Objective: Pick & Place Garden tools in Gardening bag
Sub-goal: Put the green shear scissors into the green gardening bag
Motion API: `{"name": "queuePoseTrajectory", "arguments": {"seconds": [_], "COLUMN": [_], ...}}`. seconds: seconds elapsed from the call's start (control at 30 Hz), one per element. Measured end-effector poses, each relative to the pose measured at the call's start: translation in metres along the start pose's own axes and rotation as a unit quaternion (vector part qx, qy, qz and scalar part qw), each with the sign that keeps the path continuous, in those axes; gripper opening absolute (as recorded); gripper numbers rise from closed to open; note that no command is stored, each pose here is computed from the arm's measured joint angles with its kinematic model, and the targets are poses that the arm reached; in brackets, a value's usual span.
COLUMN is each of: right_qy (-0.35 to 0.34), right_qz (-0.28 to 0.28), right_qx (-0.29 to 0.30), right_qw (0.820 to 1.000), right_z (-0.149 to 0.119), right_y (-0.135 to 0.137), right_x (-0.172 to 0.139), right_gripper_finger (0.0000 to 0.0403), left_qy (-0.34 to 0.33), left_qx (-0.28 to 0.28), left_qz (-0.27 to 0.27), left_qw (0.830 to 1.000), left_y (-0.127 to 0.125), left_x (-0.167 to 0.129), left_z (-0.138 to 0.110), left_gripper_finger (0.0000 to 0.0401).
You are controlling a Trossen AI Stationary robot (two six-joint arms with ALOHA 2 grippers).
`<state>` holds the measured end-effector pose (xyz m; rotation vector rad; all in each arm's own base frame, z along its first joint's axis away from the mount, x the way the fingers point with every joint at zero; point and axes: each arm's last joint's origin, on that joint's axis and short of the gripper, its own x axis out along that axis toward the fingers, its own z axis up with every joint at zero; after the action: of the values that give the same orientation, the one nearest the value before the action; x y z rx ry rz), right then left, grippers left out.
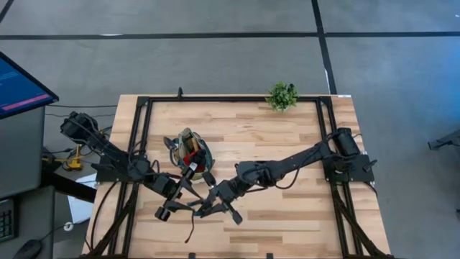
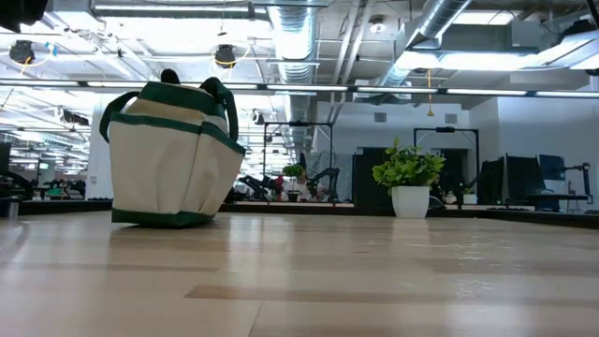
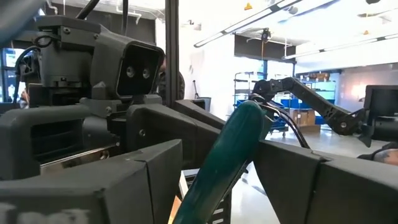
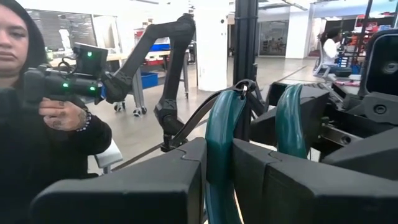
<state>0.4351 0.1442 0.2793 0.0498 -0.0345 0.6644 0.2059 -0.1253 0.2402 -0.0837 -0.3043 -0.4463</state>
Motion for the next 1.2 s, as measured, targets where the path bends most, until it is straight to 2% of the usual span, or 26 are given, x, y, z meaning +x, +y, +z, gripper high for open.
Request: {"name": "queuePoseTrajectory", "arguments": {"seconds": [0.3, 0.7, 0.93, 1.07, 1.2], "right_qy": [-0.001, -0.003, -0.003, -0.003, -0.003], "right_qz": [-0.010, -0.012, -0.012, -0.012, -0.012], "right_qx": [-0.001, 0.000, 0.000, -0.002, 0.013], "right_qw": [1.000, 1.000, 1.000, 1.000, 1.000], "right_z": [0.000, 0.001, 0.001, 0.001, 0.001], "right_y": [-0.008, -0.010, -0.011, -0.011, -0.011], "right_x": [-0.003, -0.004, -0.004, -0.004, -0.004], "right_gripper_finger": [0.0040, 0.0040, 0.0040, 0.0040, 0.0070], "left_qy": [0.000, -0.002, -0.002, -0.002, -0.001], "left_qx": [0.000, 0.004, 0.006, 0.024, 0.023], "left_qz": [-0.001, 0.002, 0.013, 0.015, 0.019], "left_qw": [1.000, 1.000, 1.000, 1.000, 1.000], "left_y": [0.000, 0.000, 0.002, 0.002, 0.002], "left_x": [0.000, 0.000, 0.000, 0.000, 0.000], "left_z": [0.000, 0.000, 0.001, 0.001, 0.000], "left_gripper_finger": [0.0166, 0.0074, 0.0062, 0.0042, 0.0042]}}
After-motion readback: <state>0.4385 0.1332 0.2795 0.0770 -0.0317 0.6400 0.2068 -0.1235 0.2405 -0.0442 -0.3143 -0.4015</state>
